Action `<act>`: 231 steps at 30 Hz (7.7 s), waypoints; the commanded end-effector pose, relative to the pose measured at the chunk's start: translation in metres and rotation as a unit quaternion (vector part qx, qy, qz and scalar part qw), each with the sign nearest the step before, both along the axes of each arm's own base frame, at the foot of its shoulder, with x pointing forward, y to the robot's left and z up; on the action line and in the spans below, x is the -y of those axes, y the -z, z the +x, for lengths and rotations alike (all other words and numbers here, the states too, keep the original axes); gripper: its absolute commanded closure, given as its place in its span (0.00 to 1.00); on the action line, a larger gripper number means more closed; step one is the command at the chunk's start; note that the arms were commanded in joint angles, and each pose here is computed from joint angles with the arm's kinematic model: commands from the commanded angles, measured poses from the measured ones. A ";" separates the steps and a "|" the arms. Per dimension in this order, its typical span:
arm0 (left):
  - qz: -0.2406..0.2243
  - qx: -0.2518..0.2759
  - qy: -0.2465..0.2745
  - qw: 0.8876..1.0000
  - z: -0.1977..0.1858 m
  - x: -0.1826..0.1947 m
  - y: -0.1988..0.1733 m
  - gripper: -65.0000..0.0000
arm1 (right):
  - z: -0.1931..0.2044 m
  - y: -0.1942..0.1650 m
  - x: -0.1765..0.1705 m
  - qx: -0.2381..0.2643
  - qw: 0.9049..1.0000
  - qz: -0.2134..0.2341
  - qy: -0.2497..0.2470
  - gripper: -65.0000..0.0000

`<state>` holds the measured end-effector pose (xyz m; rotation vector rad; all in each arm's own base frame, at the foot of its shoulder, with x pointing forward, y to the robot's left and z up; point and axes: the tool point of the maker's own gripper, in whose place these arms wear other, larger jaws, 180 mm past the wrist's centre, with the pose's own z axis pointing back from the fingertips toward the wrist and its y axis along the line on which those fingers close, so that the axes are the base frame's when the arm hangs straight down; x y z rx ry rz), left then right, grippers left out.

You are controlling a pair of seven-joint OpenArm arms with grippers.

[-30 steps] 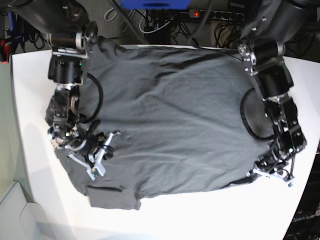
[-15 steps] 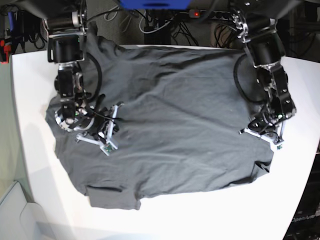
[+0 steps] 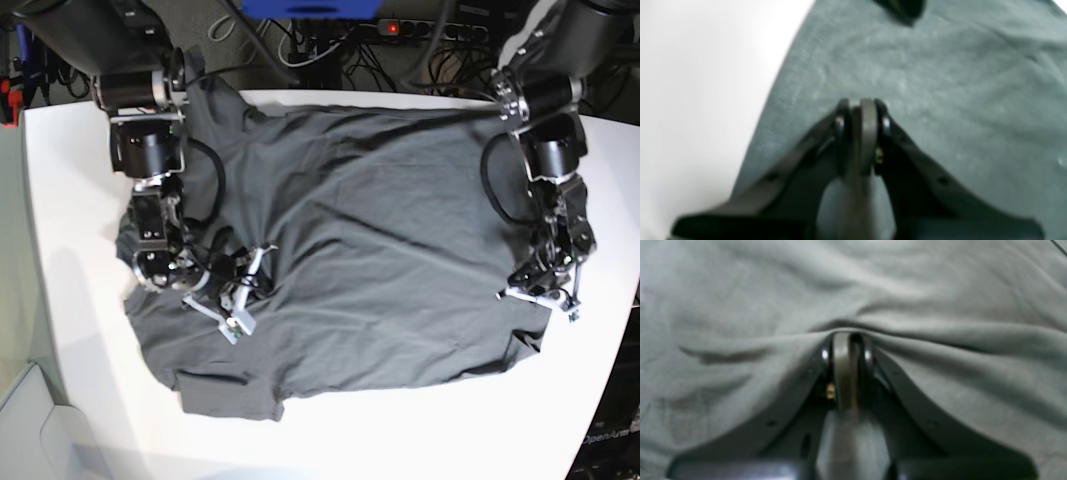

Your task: Layout the t-shirt on the table in an organized manner, then fold the t-shirt properly

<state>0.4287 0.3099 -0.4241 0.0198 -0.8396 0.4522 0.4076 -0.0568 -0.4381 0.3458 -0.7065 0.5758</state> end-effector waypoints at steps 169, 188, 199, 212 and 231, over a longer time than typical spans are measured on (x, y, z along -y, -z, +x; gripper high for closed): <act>0.060 -0.033 0.089 0.994 -0.074 0.019 -0.066 0.90 | -0.117 -0.034 0.177 0.039 0.971 -0.139 0.191 0.95; -0.026 0.004 0.056 0.998 0.004 0.044 -0.035 0.90 | 0.014 -0.057 0.079 0.067 0.992 -0.087 0.063 0.94; -0.021 -0.005 0.072 0.997 0.024 0.061 -0.003 0.90 | 0.040 -0.023 0.083 0.017 0.997 -0.025 0.077 0.94; 0.009 0.040 0.022 0.999 0.043 0.012 -0.011 0.90 | 0.067 -0.026 0.099 0.051 0.989 0.025 0.134 0.94; 0.026 0.168 0.044 0.985 0.094 0.035 -0.106 0.90 | 0.058 -0.065 0.105 0.130 0.985 -0.020 0.114 0.94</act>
